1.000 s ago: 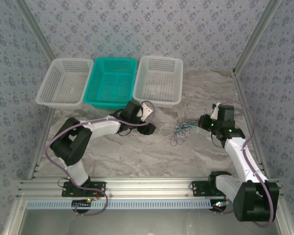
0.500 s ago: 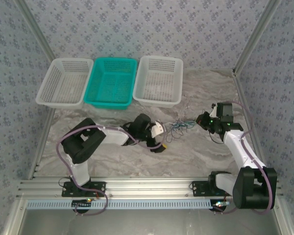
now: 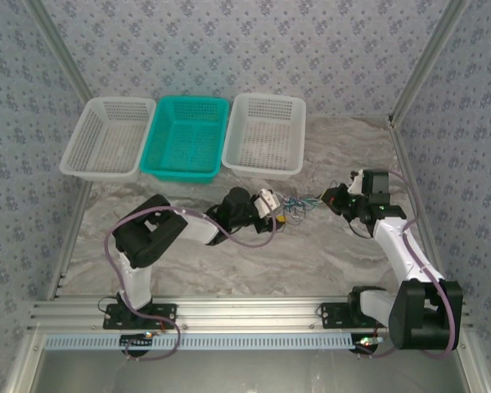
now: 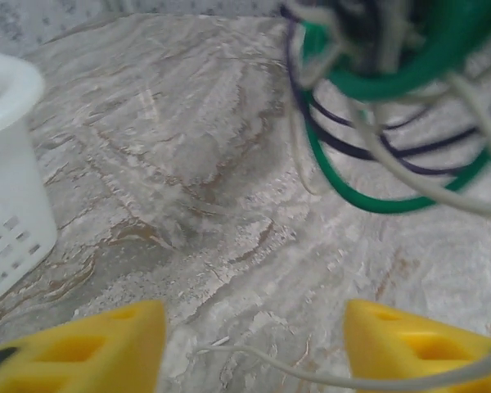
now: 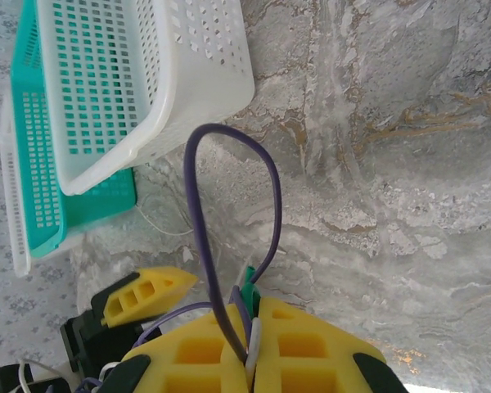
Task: Untangle the cables
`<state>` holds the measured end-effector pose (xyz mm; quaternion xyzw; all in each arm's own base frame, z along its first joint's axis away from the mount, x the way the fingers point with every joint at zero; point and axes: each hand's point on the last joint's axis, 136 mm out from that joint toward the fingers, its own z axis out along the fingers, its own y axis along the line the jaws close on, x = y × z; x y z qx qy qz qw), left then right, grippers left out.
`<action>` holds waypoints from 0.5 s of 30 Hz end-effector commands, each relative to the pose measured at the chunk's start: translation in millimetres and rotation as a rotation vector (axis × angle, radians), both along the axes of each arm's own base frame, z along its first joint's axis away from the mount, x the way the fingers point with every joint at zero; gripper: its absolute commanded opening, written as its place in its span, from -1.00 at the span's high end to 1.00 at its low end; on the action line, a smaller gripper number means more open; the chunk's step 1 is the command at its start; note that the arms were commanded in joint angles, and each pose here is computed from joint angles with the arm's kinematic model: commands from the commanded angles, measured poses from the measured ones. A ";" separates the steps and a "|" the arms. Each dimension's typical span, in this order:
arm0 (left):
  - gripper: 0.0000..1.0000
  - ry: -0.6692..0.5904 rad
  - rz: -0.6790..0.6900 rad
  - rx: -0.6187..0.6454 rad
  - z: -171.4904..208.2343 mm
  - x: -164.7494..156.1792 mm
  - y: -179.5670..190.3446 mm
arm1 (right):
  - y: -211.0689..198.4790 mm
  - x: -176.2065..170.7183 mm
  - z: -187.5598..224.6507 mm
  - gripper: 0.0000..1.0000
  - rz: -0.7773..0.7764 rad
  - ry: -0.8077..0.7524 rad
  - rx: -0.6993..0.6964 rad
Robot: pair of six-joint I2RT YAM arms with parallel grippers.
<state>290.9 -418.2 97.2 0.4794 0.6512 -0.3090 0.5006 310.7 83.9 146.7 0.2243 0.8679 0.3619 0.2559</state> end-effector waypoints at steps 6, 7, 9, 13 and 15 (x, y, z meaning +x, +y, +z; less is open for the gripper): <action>0.22 -0.030 0.006 -0.045 28.7 -9.8 13.0 | -11.6 2.4 13.8 1.00 -0.025 -0.022 0.016; 0.06 -0.028 0.008 -0.041 29.1 -11.3 15.3 | -12.9 2.5 14.9 1.00 -0.026 -0.027 0.017; -0.05 -0.026 0.006 -0.038 30.9 -14.6 18.7 | -14.9 2.8 15.9 1.00 -0.030 -0.029 0.020; 0.15 -0.023 -0.005 -0.050 35.3 -15.2 15.6 | -13.3 5.2 15.9 1.00 -0.028 -0.030 0.033; 0.29 -0.022 -0.005 -0.066 38.6 -11.9 11.0 | -12.3 6.2 16.5 1.00 -0.024 -0.032 0.041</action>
